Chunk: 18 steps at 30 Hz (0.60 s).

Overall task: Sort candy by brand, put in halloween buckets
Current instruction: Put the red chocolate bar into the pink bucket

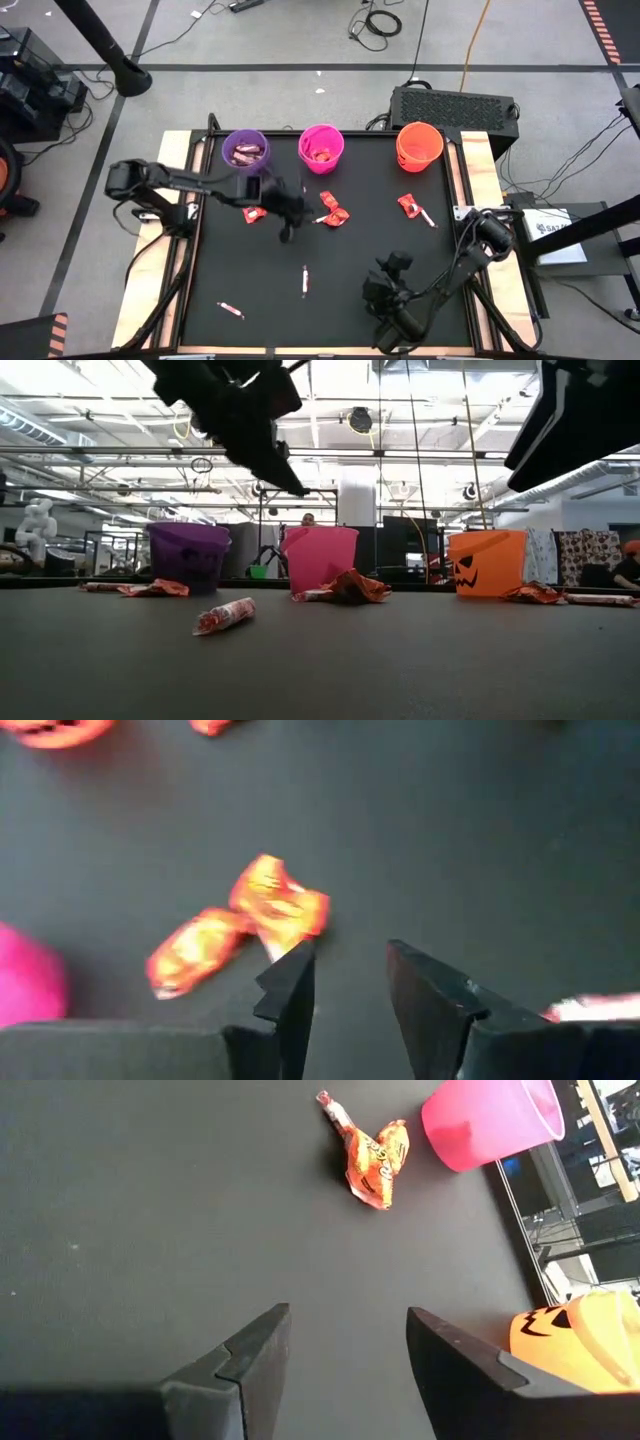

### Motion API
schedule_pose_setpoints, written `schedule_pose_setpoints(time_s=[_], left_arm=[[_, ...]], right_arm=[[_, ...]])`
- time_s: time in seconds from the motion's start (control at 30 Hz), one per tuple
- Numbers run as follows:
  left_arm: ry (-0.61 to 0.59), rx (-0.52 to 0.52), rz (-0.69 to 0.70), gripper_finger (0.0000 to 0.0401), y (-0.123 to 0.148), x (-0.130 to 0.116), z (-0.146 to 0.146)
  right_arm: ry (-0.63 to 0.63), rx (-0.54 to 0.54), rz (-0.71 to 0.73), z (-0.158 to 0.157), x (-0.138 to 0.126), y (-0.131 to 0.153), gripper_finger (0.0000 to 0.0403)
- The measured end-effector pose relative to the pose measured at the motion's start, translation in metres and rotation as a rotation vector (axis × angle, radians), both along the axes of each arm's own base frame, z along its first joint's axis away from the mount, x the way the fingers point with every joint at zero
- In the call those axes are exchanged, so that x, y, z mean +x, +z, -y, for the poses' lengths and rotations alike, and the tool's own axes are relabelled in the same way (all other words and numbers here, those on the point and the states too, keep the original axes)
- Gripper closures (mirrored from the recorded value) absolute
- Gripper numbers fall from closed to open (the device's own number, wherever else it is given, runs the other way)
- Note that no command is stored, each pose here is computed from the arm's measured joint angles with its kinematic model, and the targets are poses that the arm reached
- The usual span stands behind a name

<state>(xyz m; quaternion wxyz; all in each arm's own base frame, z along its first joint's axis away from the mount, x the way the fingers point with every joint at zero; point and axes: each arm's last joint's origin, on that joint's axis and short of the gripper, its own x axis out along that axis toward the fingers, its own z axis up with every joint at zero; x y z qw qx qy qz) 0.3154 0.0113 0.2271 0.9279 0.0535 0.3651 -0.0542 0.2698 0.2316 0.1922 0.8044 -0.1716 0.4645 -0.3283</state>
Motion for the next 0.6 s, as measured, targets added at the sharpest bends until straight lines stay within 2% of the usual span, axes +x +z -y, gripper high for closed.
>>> schedule_pose_setpoints(time_s=[0.2, 0.37, 0.5, 0.6], left_arm=[[-0.027, 0.186, 0.047, 0.0267, -0.03, 0.008, 0.033], [0.003, 0.289, 0.068, 0.0267, -0.057, 0.024, 0.036], [-0.068, 0.424, 0.014, 0.0266, -0.082, 0.031, 0.035], [-0.083, 0.438, 0.033, 0.0256, -0.09, 0.036, 0.037]], right_arm=[[-0.009, 0.004, 0.009, 0.002, 0.003, 0.0, 0.0211], [-0.021, 0.004, 0.014, 0.006, 0.006, 0.0, 0.0211], [-0.027, 0.011, 0.019, 0.007, 0.008, 0.0, 0.0211], [-0.026, 0.012, 0.017, 0.007, 0.008, 0.0, 0.0211]])
